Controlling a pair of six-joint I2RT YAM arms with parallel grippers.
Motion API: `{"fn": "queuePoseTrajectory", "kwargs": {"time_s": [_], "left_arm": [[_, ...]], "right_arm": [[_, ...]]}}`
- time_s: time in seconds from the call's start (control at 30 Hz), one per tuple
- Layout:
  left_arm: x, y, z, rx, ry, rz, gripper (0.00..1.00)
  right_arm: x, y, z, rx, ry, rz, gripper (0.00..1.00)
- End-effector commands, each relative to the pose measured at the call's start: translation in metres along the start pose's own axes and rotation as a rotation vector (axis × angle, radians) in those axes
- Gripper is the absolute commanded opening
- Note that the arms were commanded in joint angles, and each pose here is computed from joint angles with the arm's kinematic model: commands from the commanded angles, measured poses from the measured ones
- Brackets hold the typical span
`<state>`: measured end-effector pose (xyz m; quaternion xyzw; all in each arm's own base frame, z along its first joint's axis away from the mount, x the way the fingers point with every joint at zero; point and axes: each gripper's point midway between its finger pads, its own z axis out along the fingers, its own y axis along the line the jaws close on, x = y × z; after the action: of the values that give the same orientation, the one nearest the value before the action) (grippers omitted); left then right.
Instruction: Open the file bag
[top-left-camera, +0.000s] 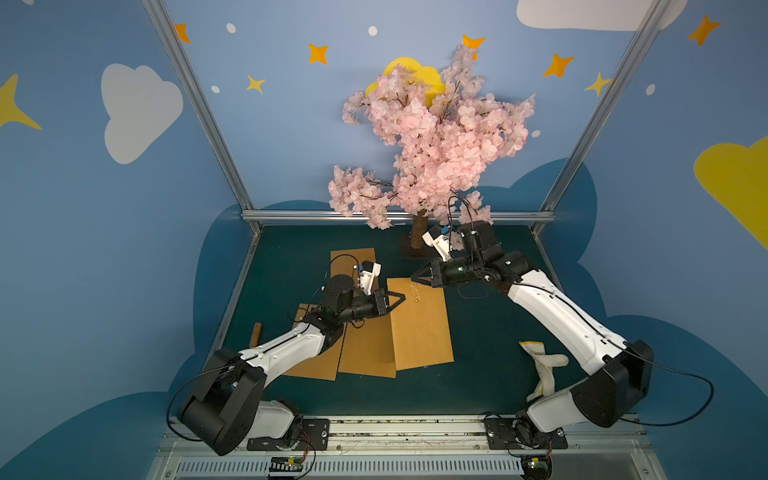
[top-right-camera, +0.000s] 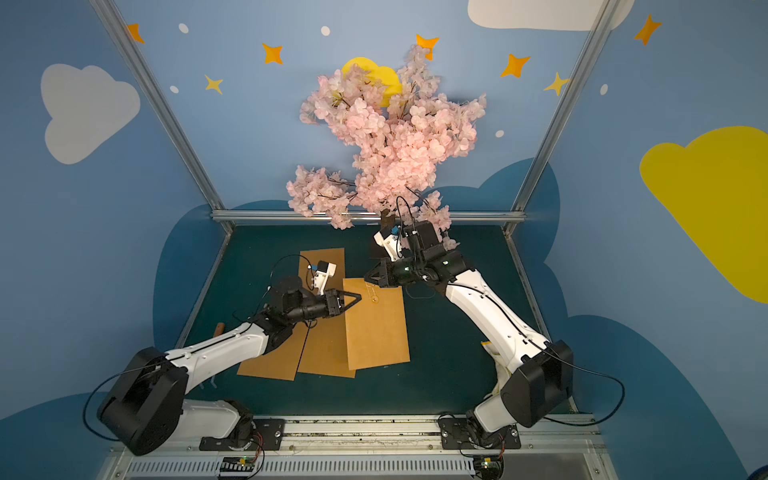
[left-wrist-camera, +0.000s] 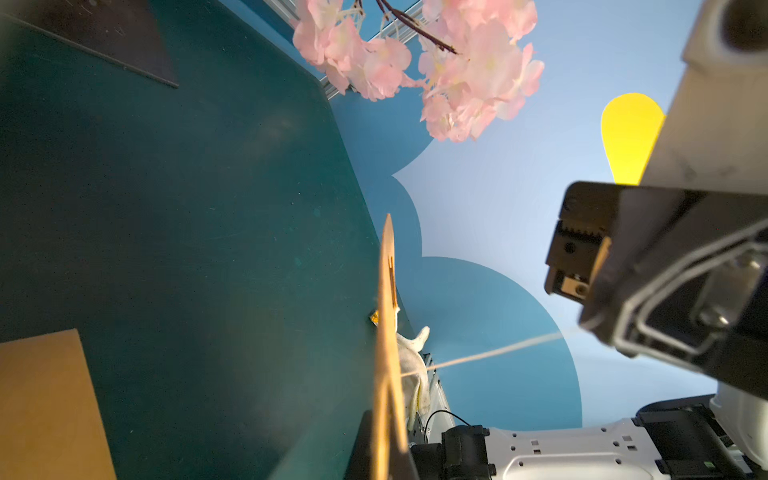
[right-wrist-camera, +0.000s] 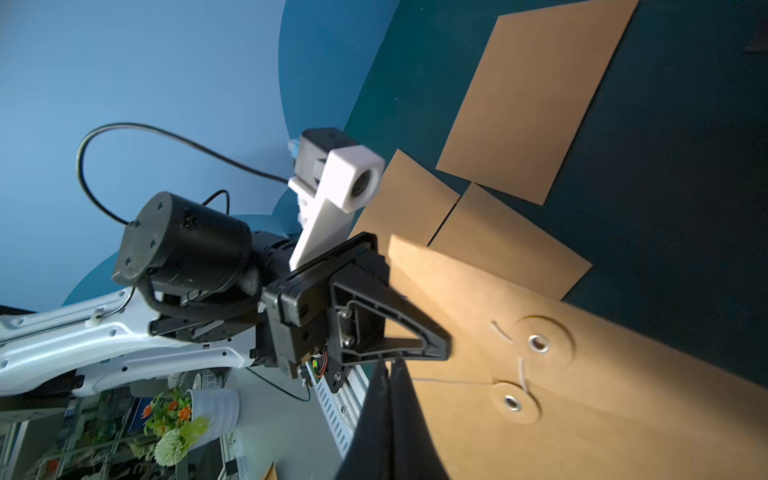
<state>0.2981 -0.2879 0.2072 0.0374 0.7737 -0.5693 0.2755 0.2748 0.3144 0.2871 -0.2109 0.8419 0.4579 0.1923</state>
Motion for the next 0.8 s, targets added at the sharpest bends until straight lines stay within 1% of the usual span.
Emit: {"fn": "queuePoseTrajectory", "kwargs": {"time_s": [0.0, 0.17, 0.43, 0.6, 0.77], "left_arm": [[-0.021, -0.014, 0.005, 0.034, -0.048, 0.036, 0.03], [-0.045, -0.016, 0.009, 0.053, -0.096, 0.024, 0.02], [-0.072, -0.020, -0.001, 0.086, -0.154, 0.001, 0.03], [-0.076, -0.022, -0.007, 0.105, -0.167, -0.011, 0.02], [-0.066, -0.025, -0.012, 0.117, -0.131, 0.001, 0.03]], "right_arm": [[0.001, 0.019, -0.003, -0.061, -0.009, -0.031, 0.00], [0.019, 0.022, -0.007, -0.059, -0.004, -0.024, 0.00], [0.051, 0.002, -0.027, 0.013, -0.026, 0.005, 0.00], [0.057, -0.008, -0.041, 0.047, -0.059, 0.022, 0.00], [0.042, -0.027, -0.066, 0.102, -0.133, 0.050, 0.00]]}}
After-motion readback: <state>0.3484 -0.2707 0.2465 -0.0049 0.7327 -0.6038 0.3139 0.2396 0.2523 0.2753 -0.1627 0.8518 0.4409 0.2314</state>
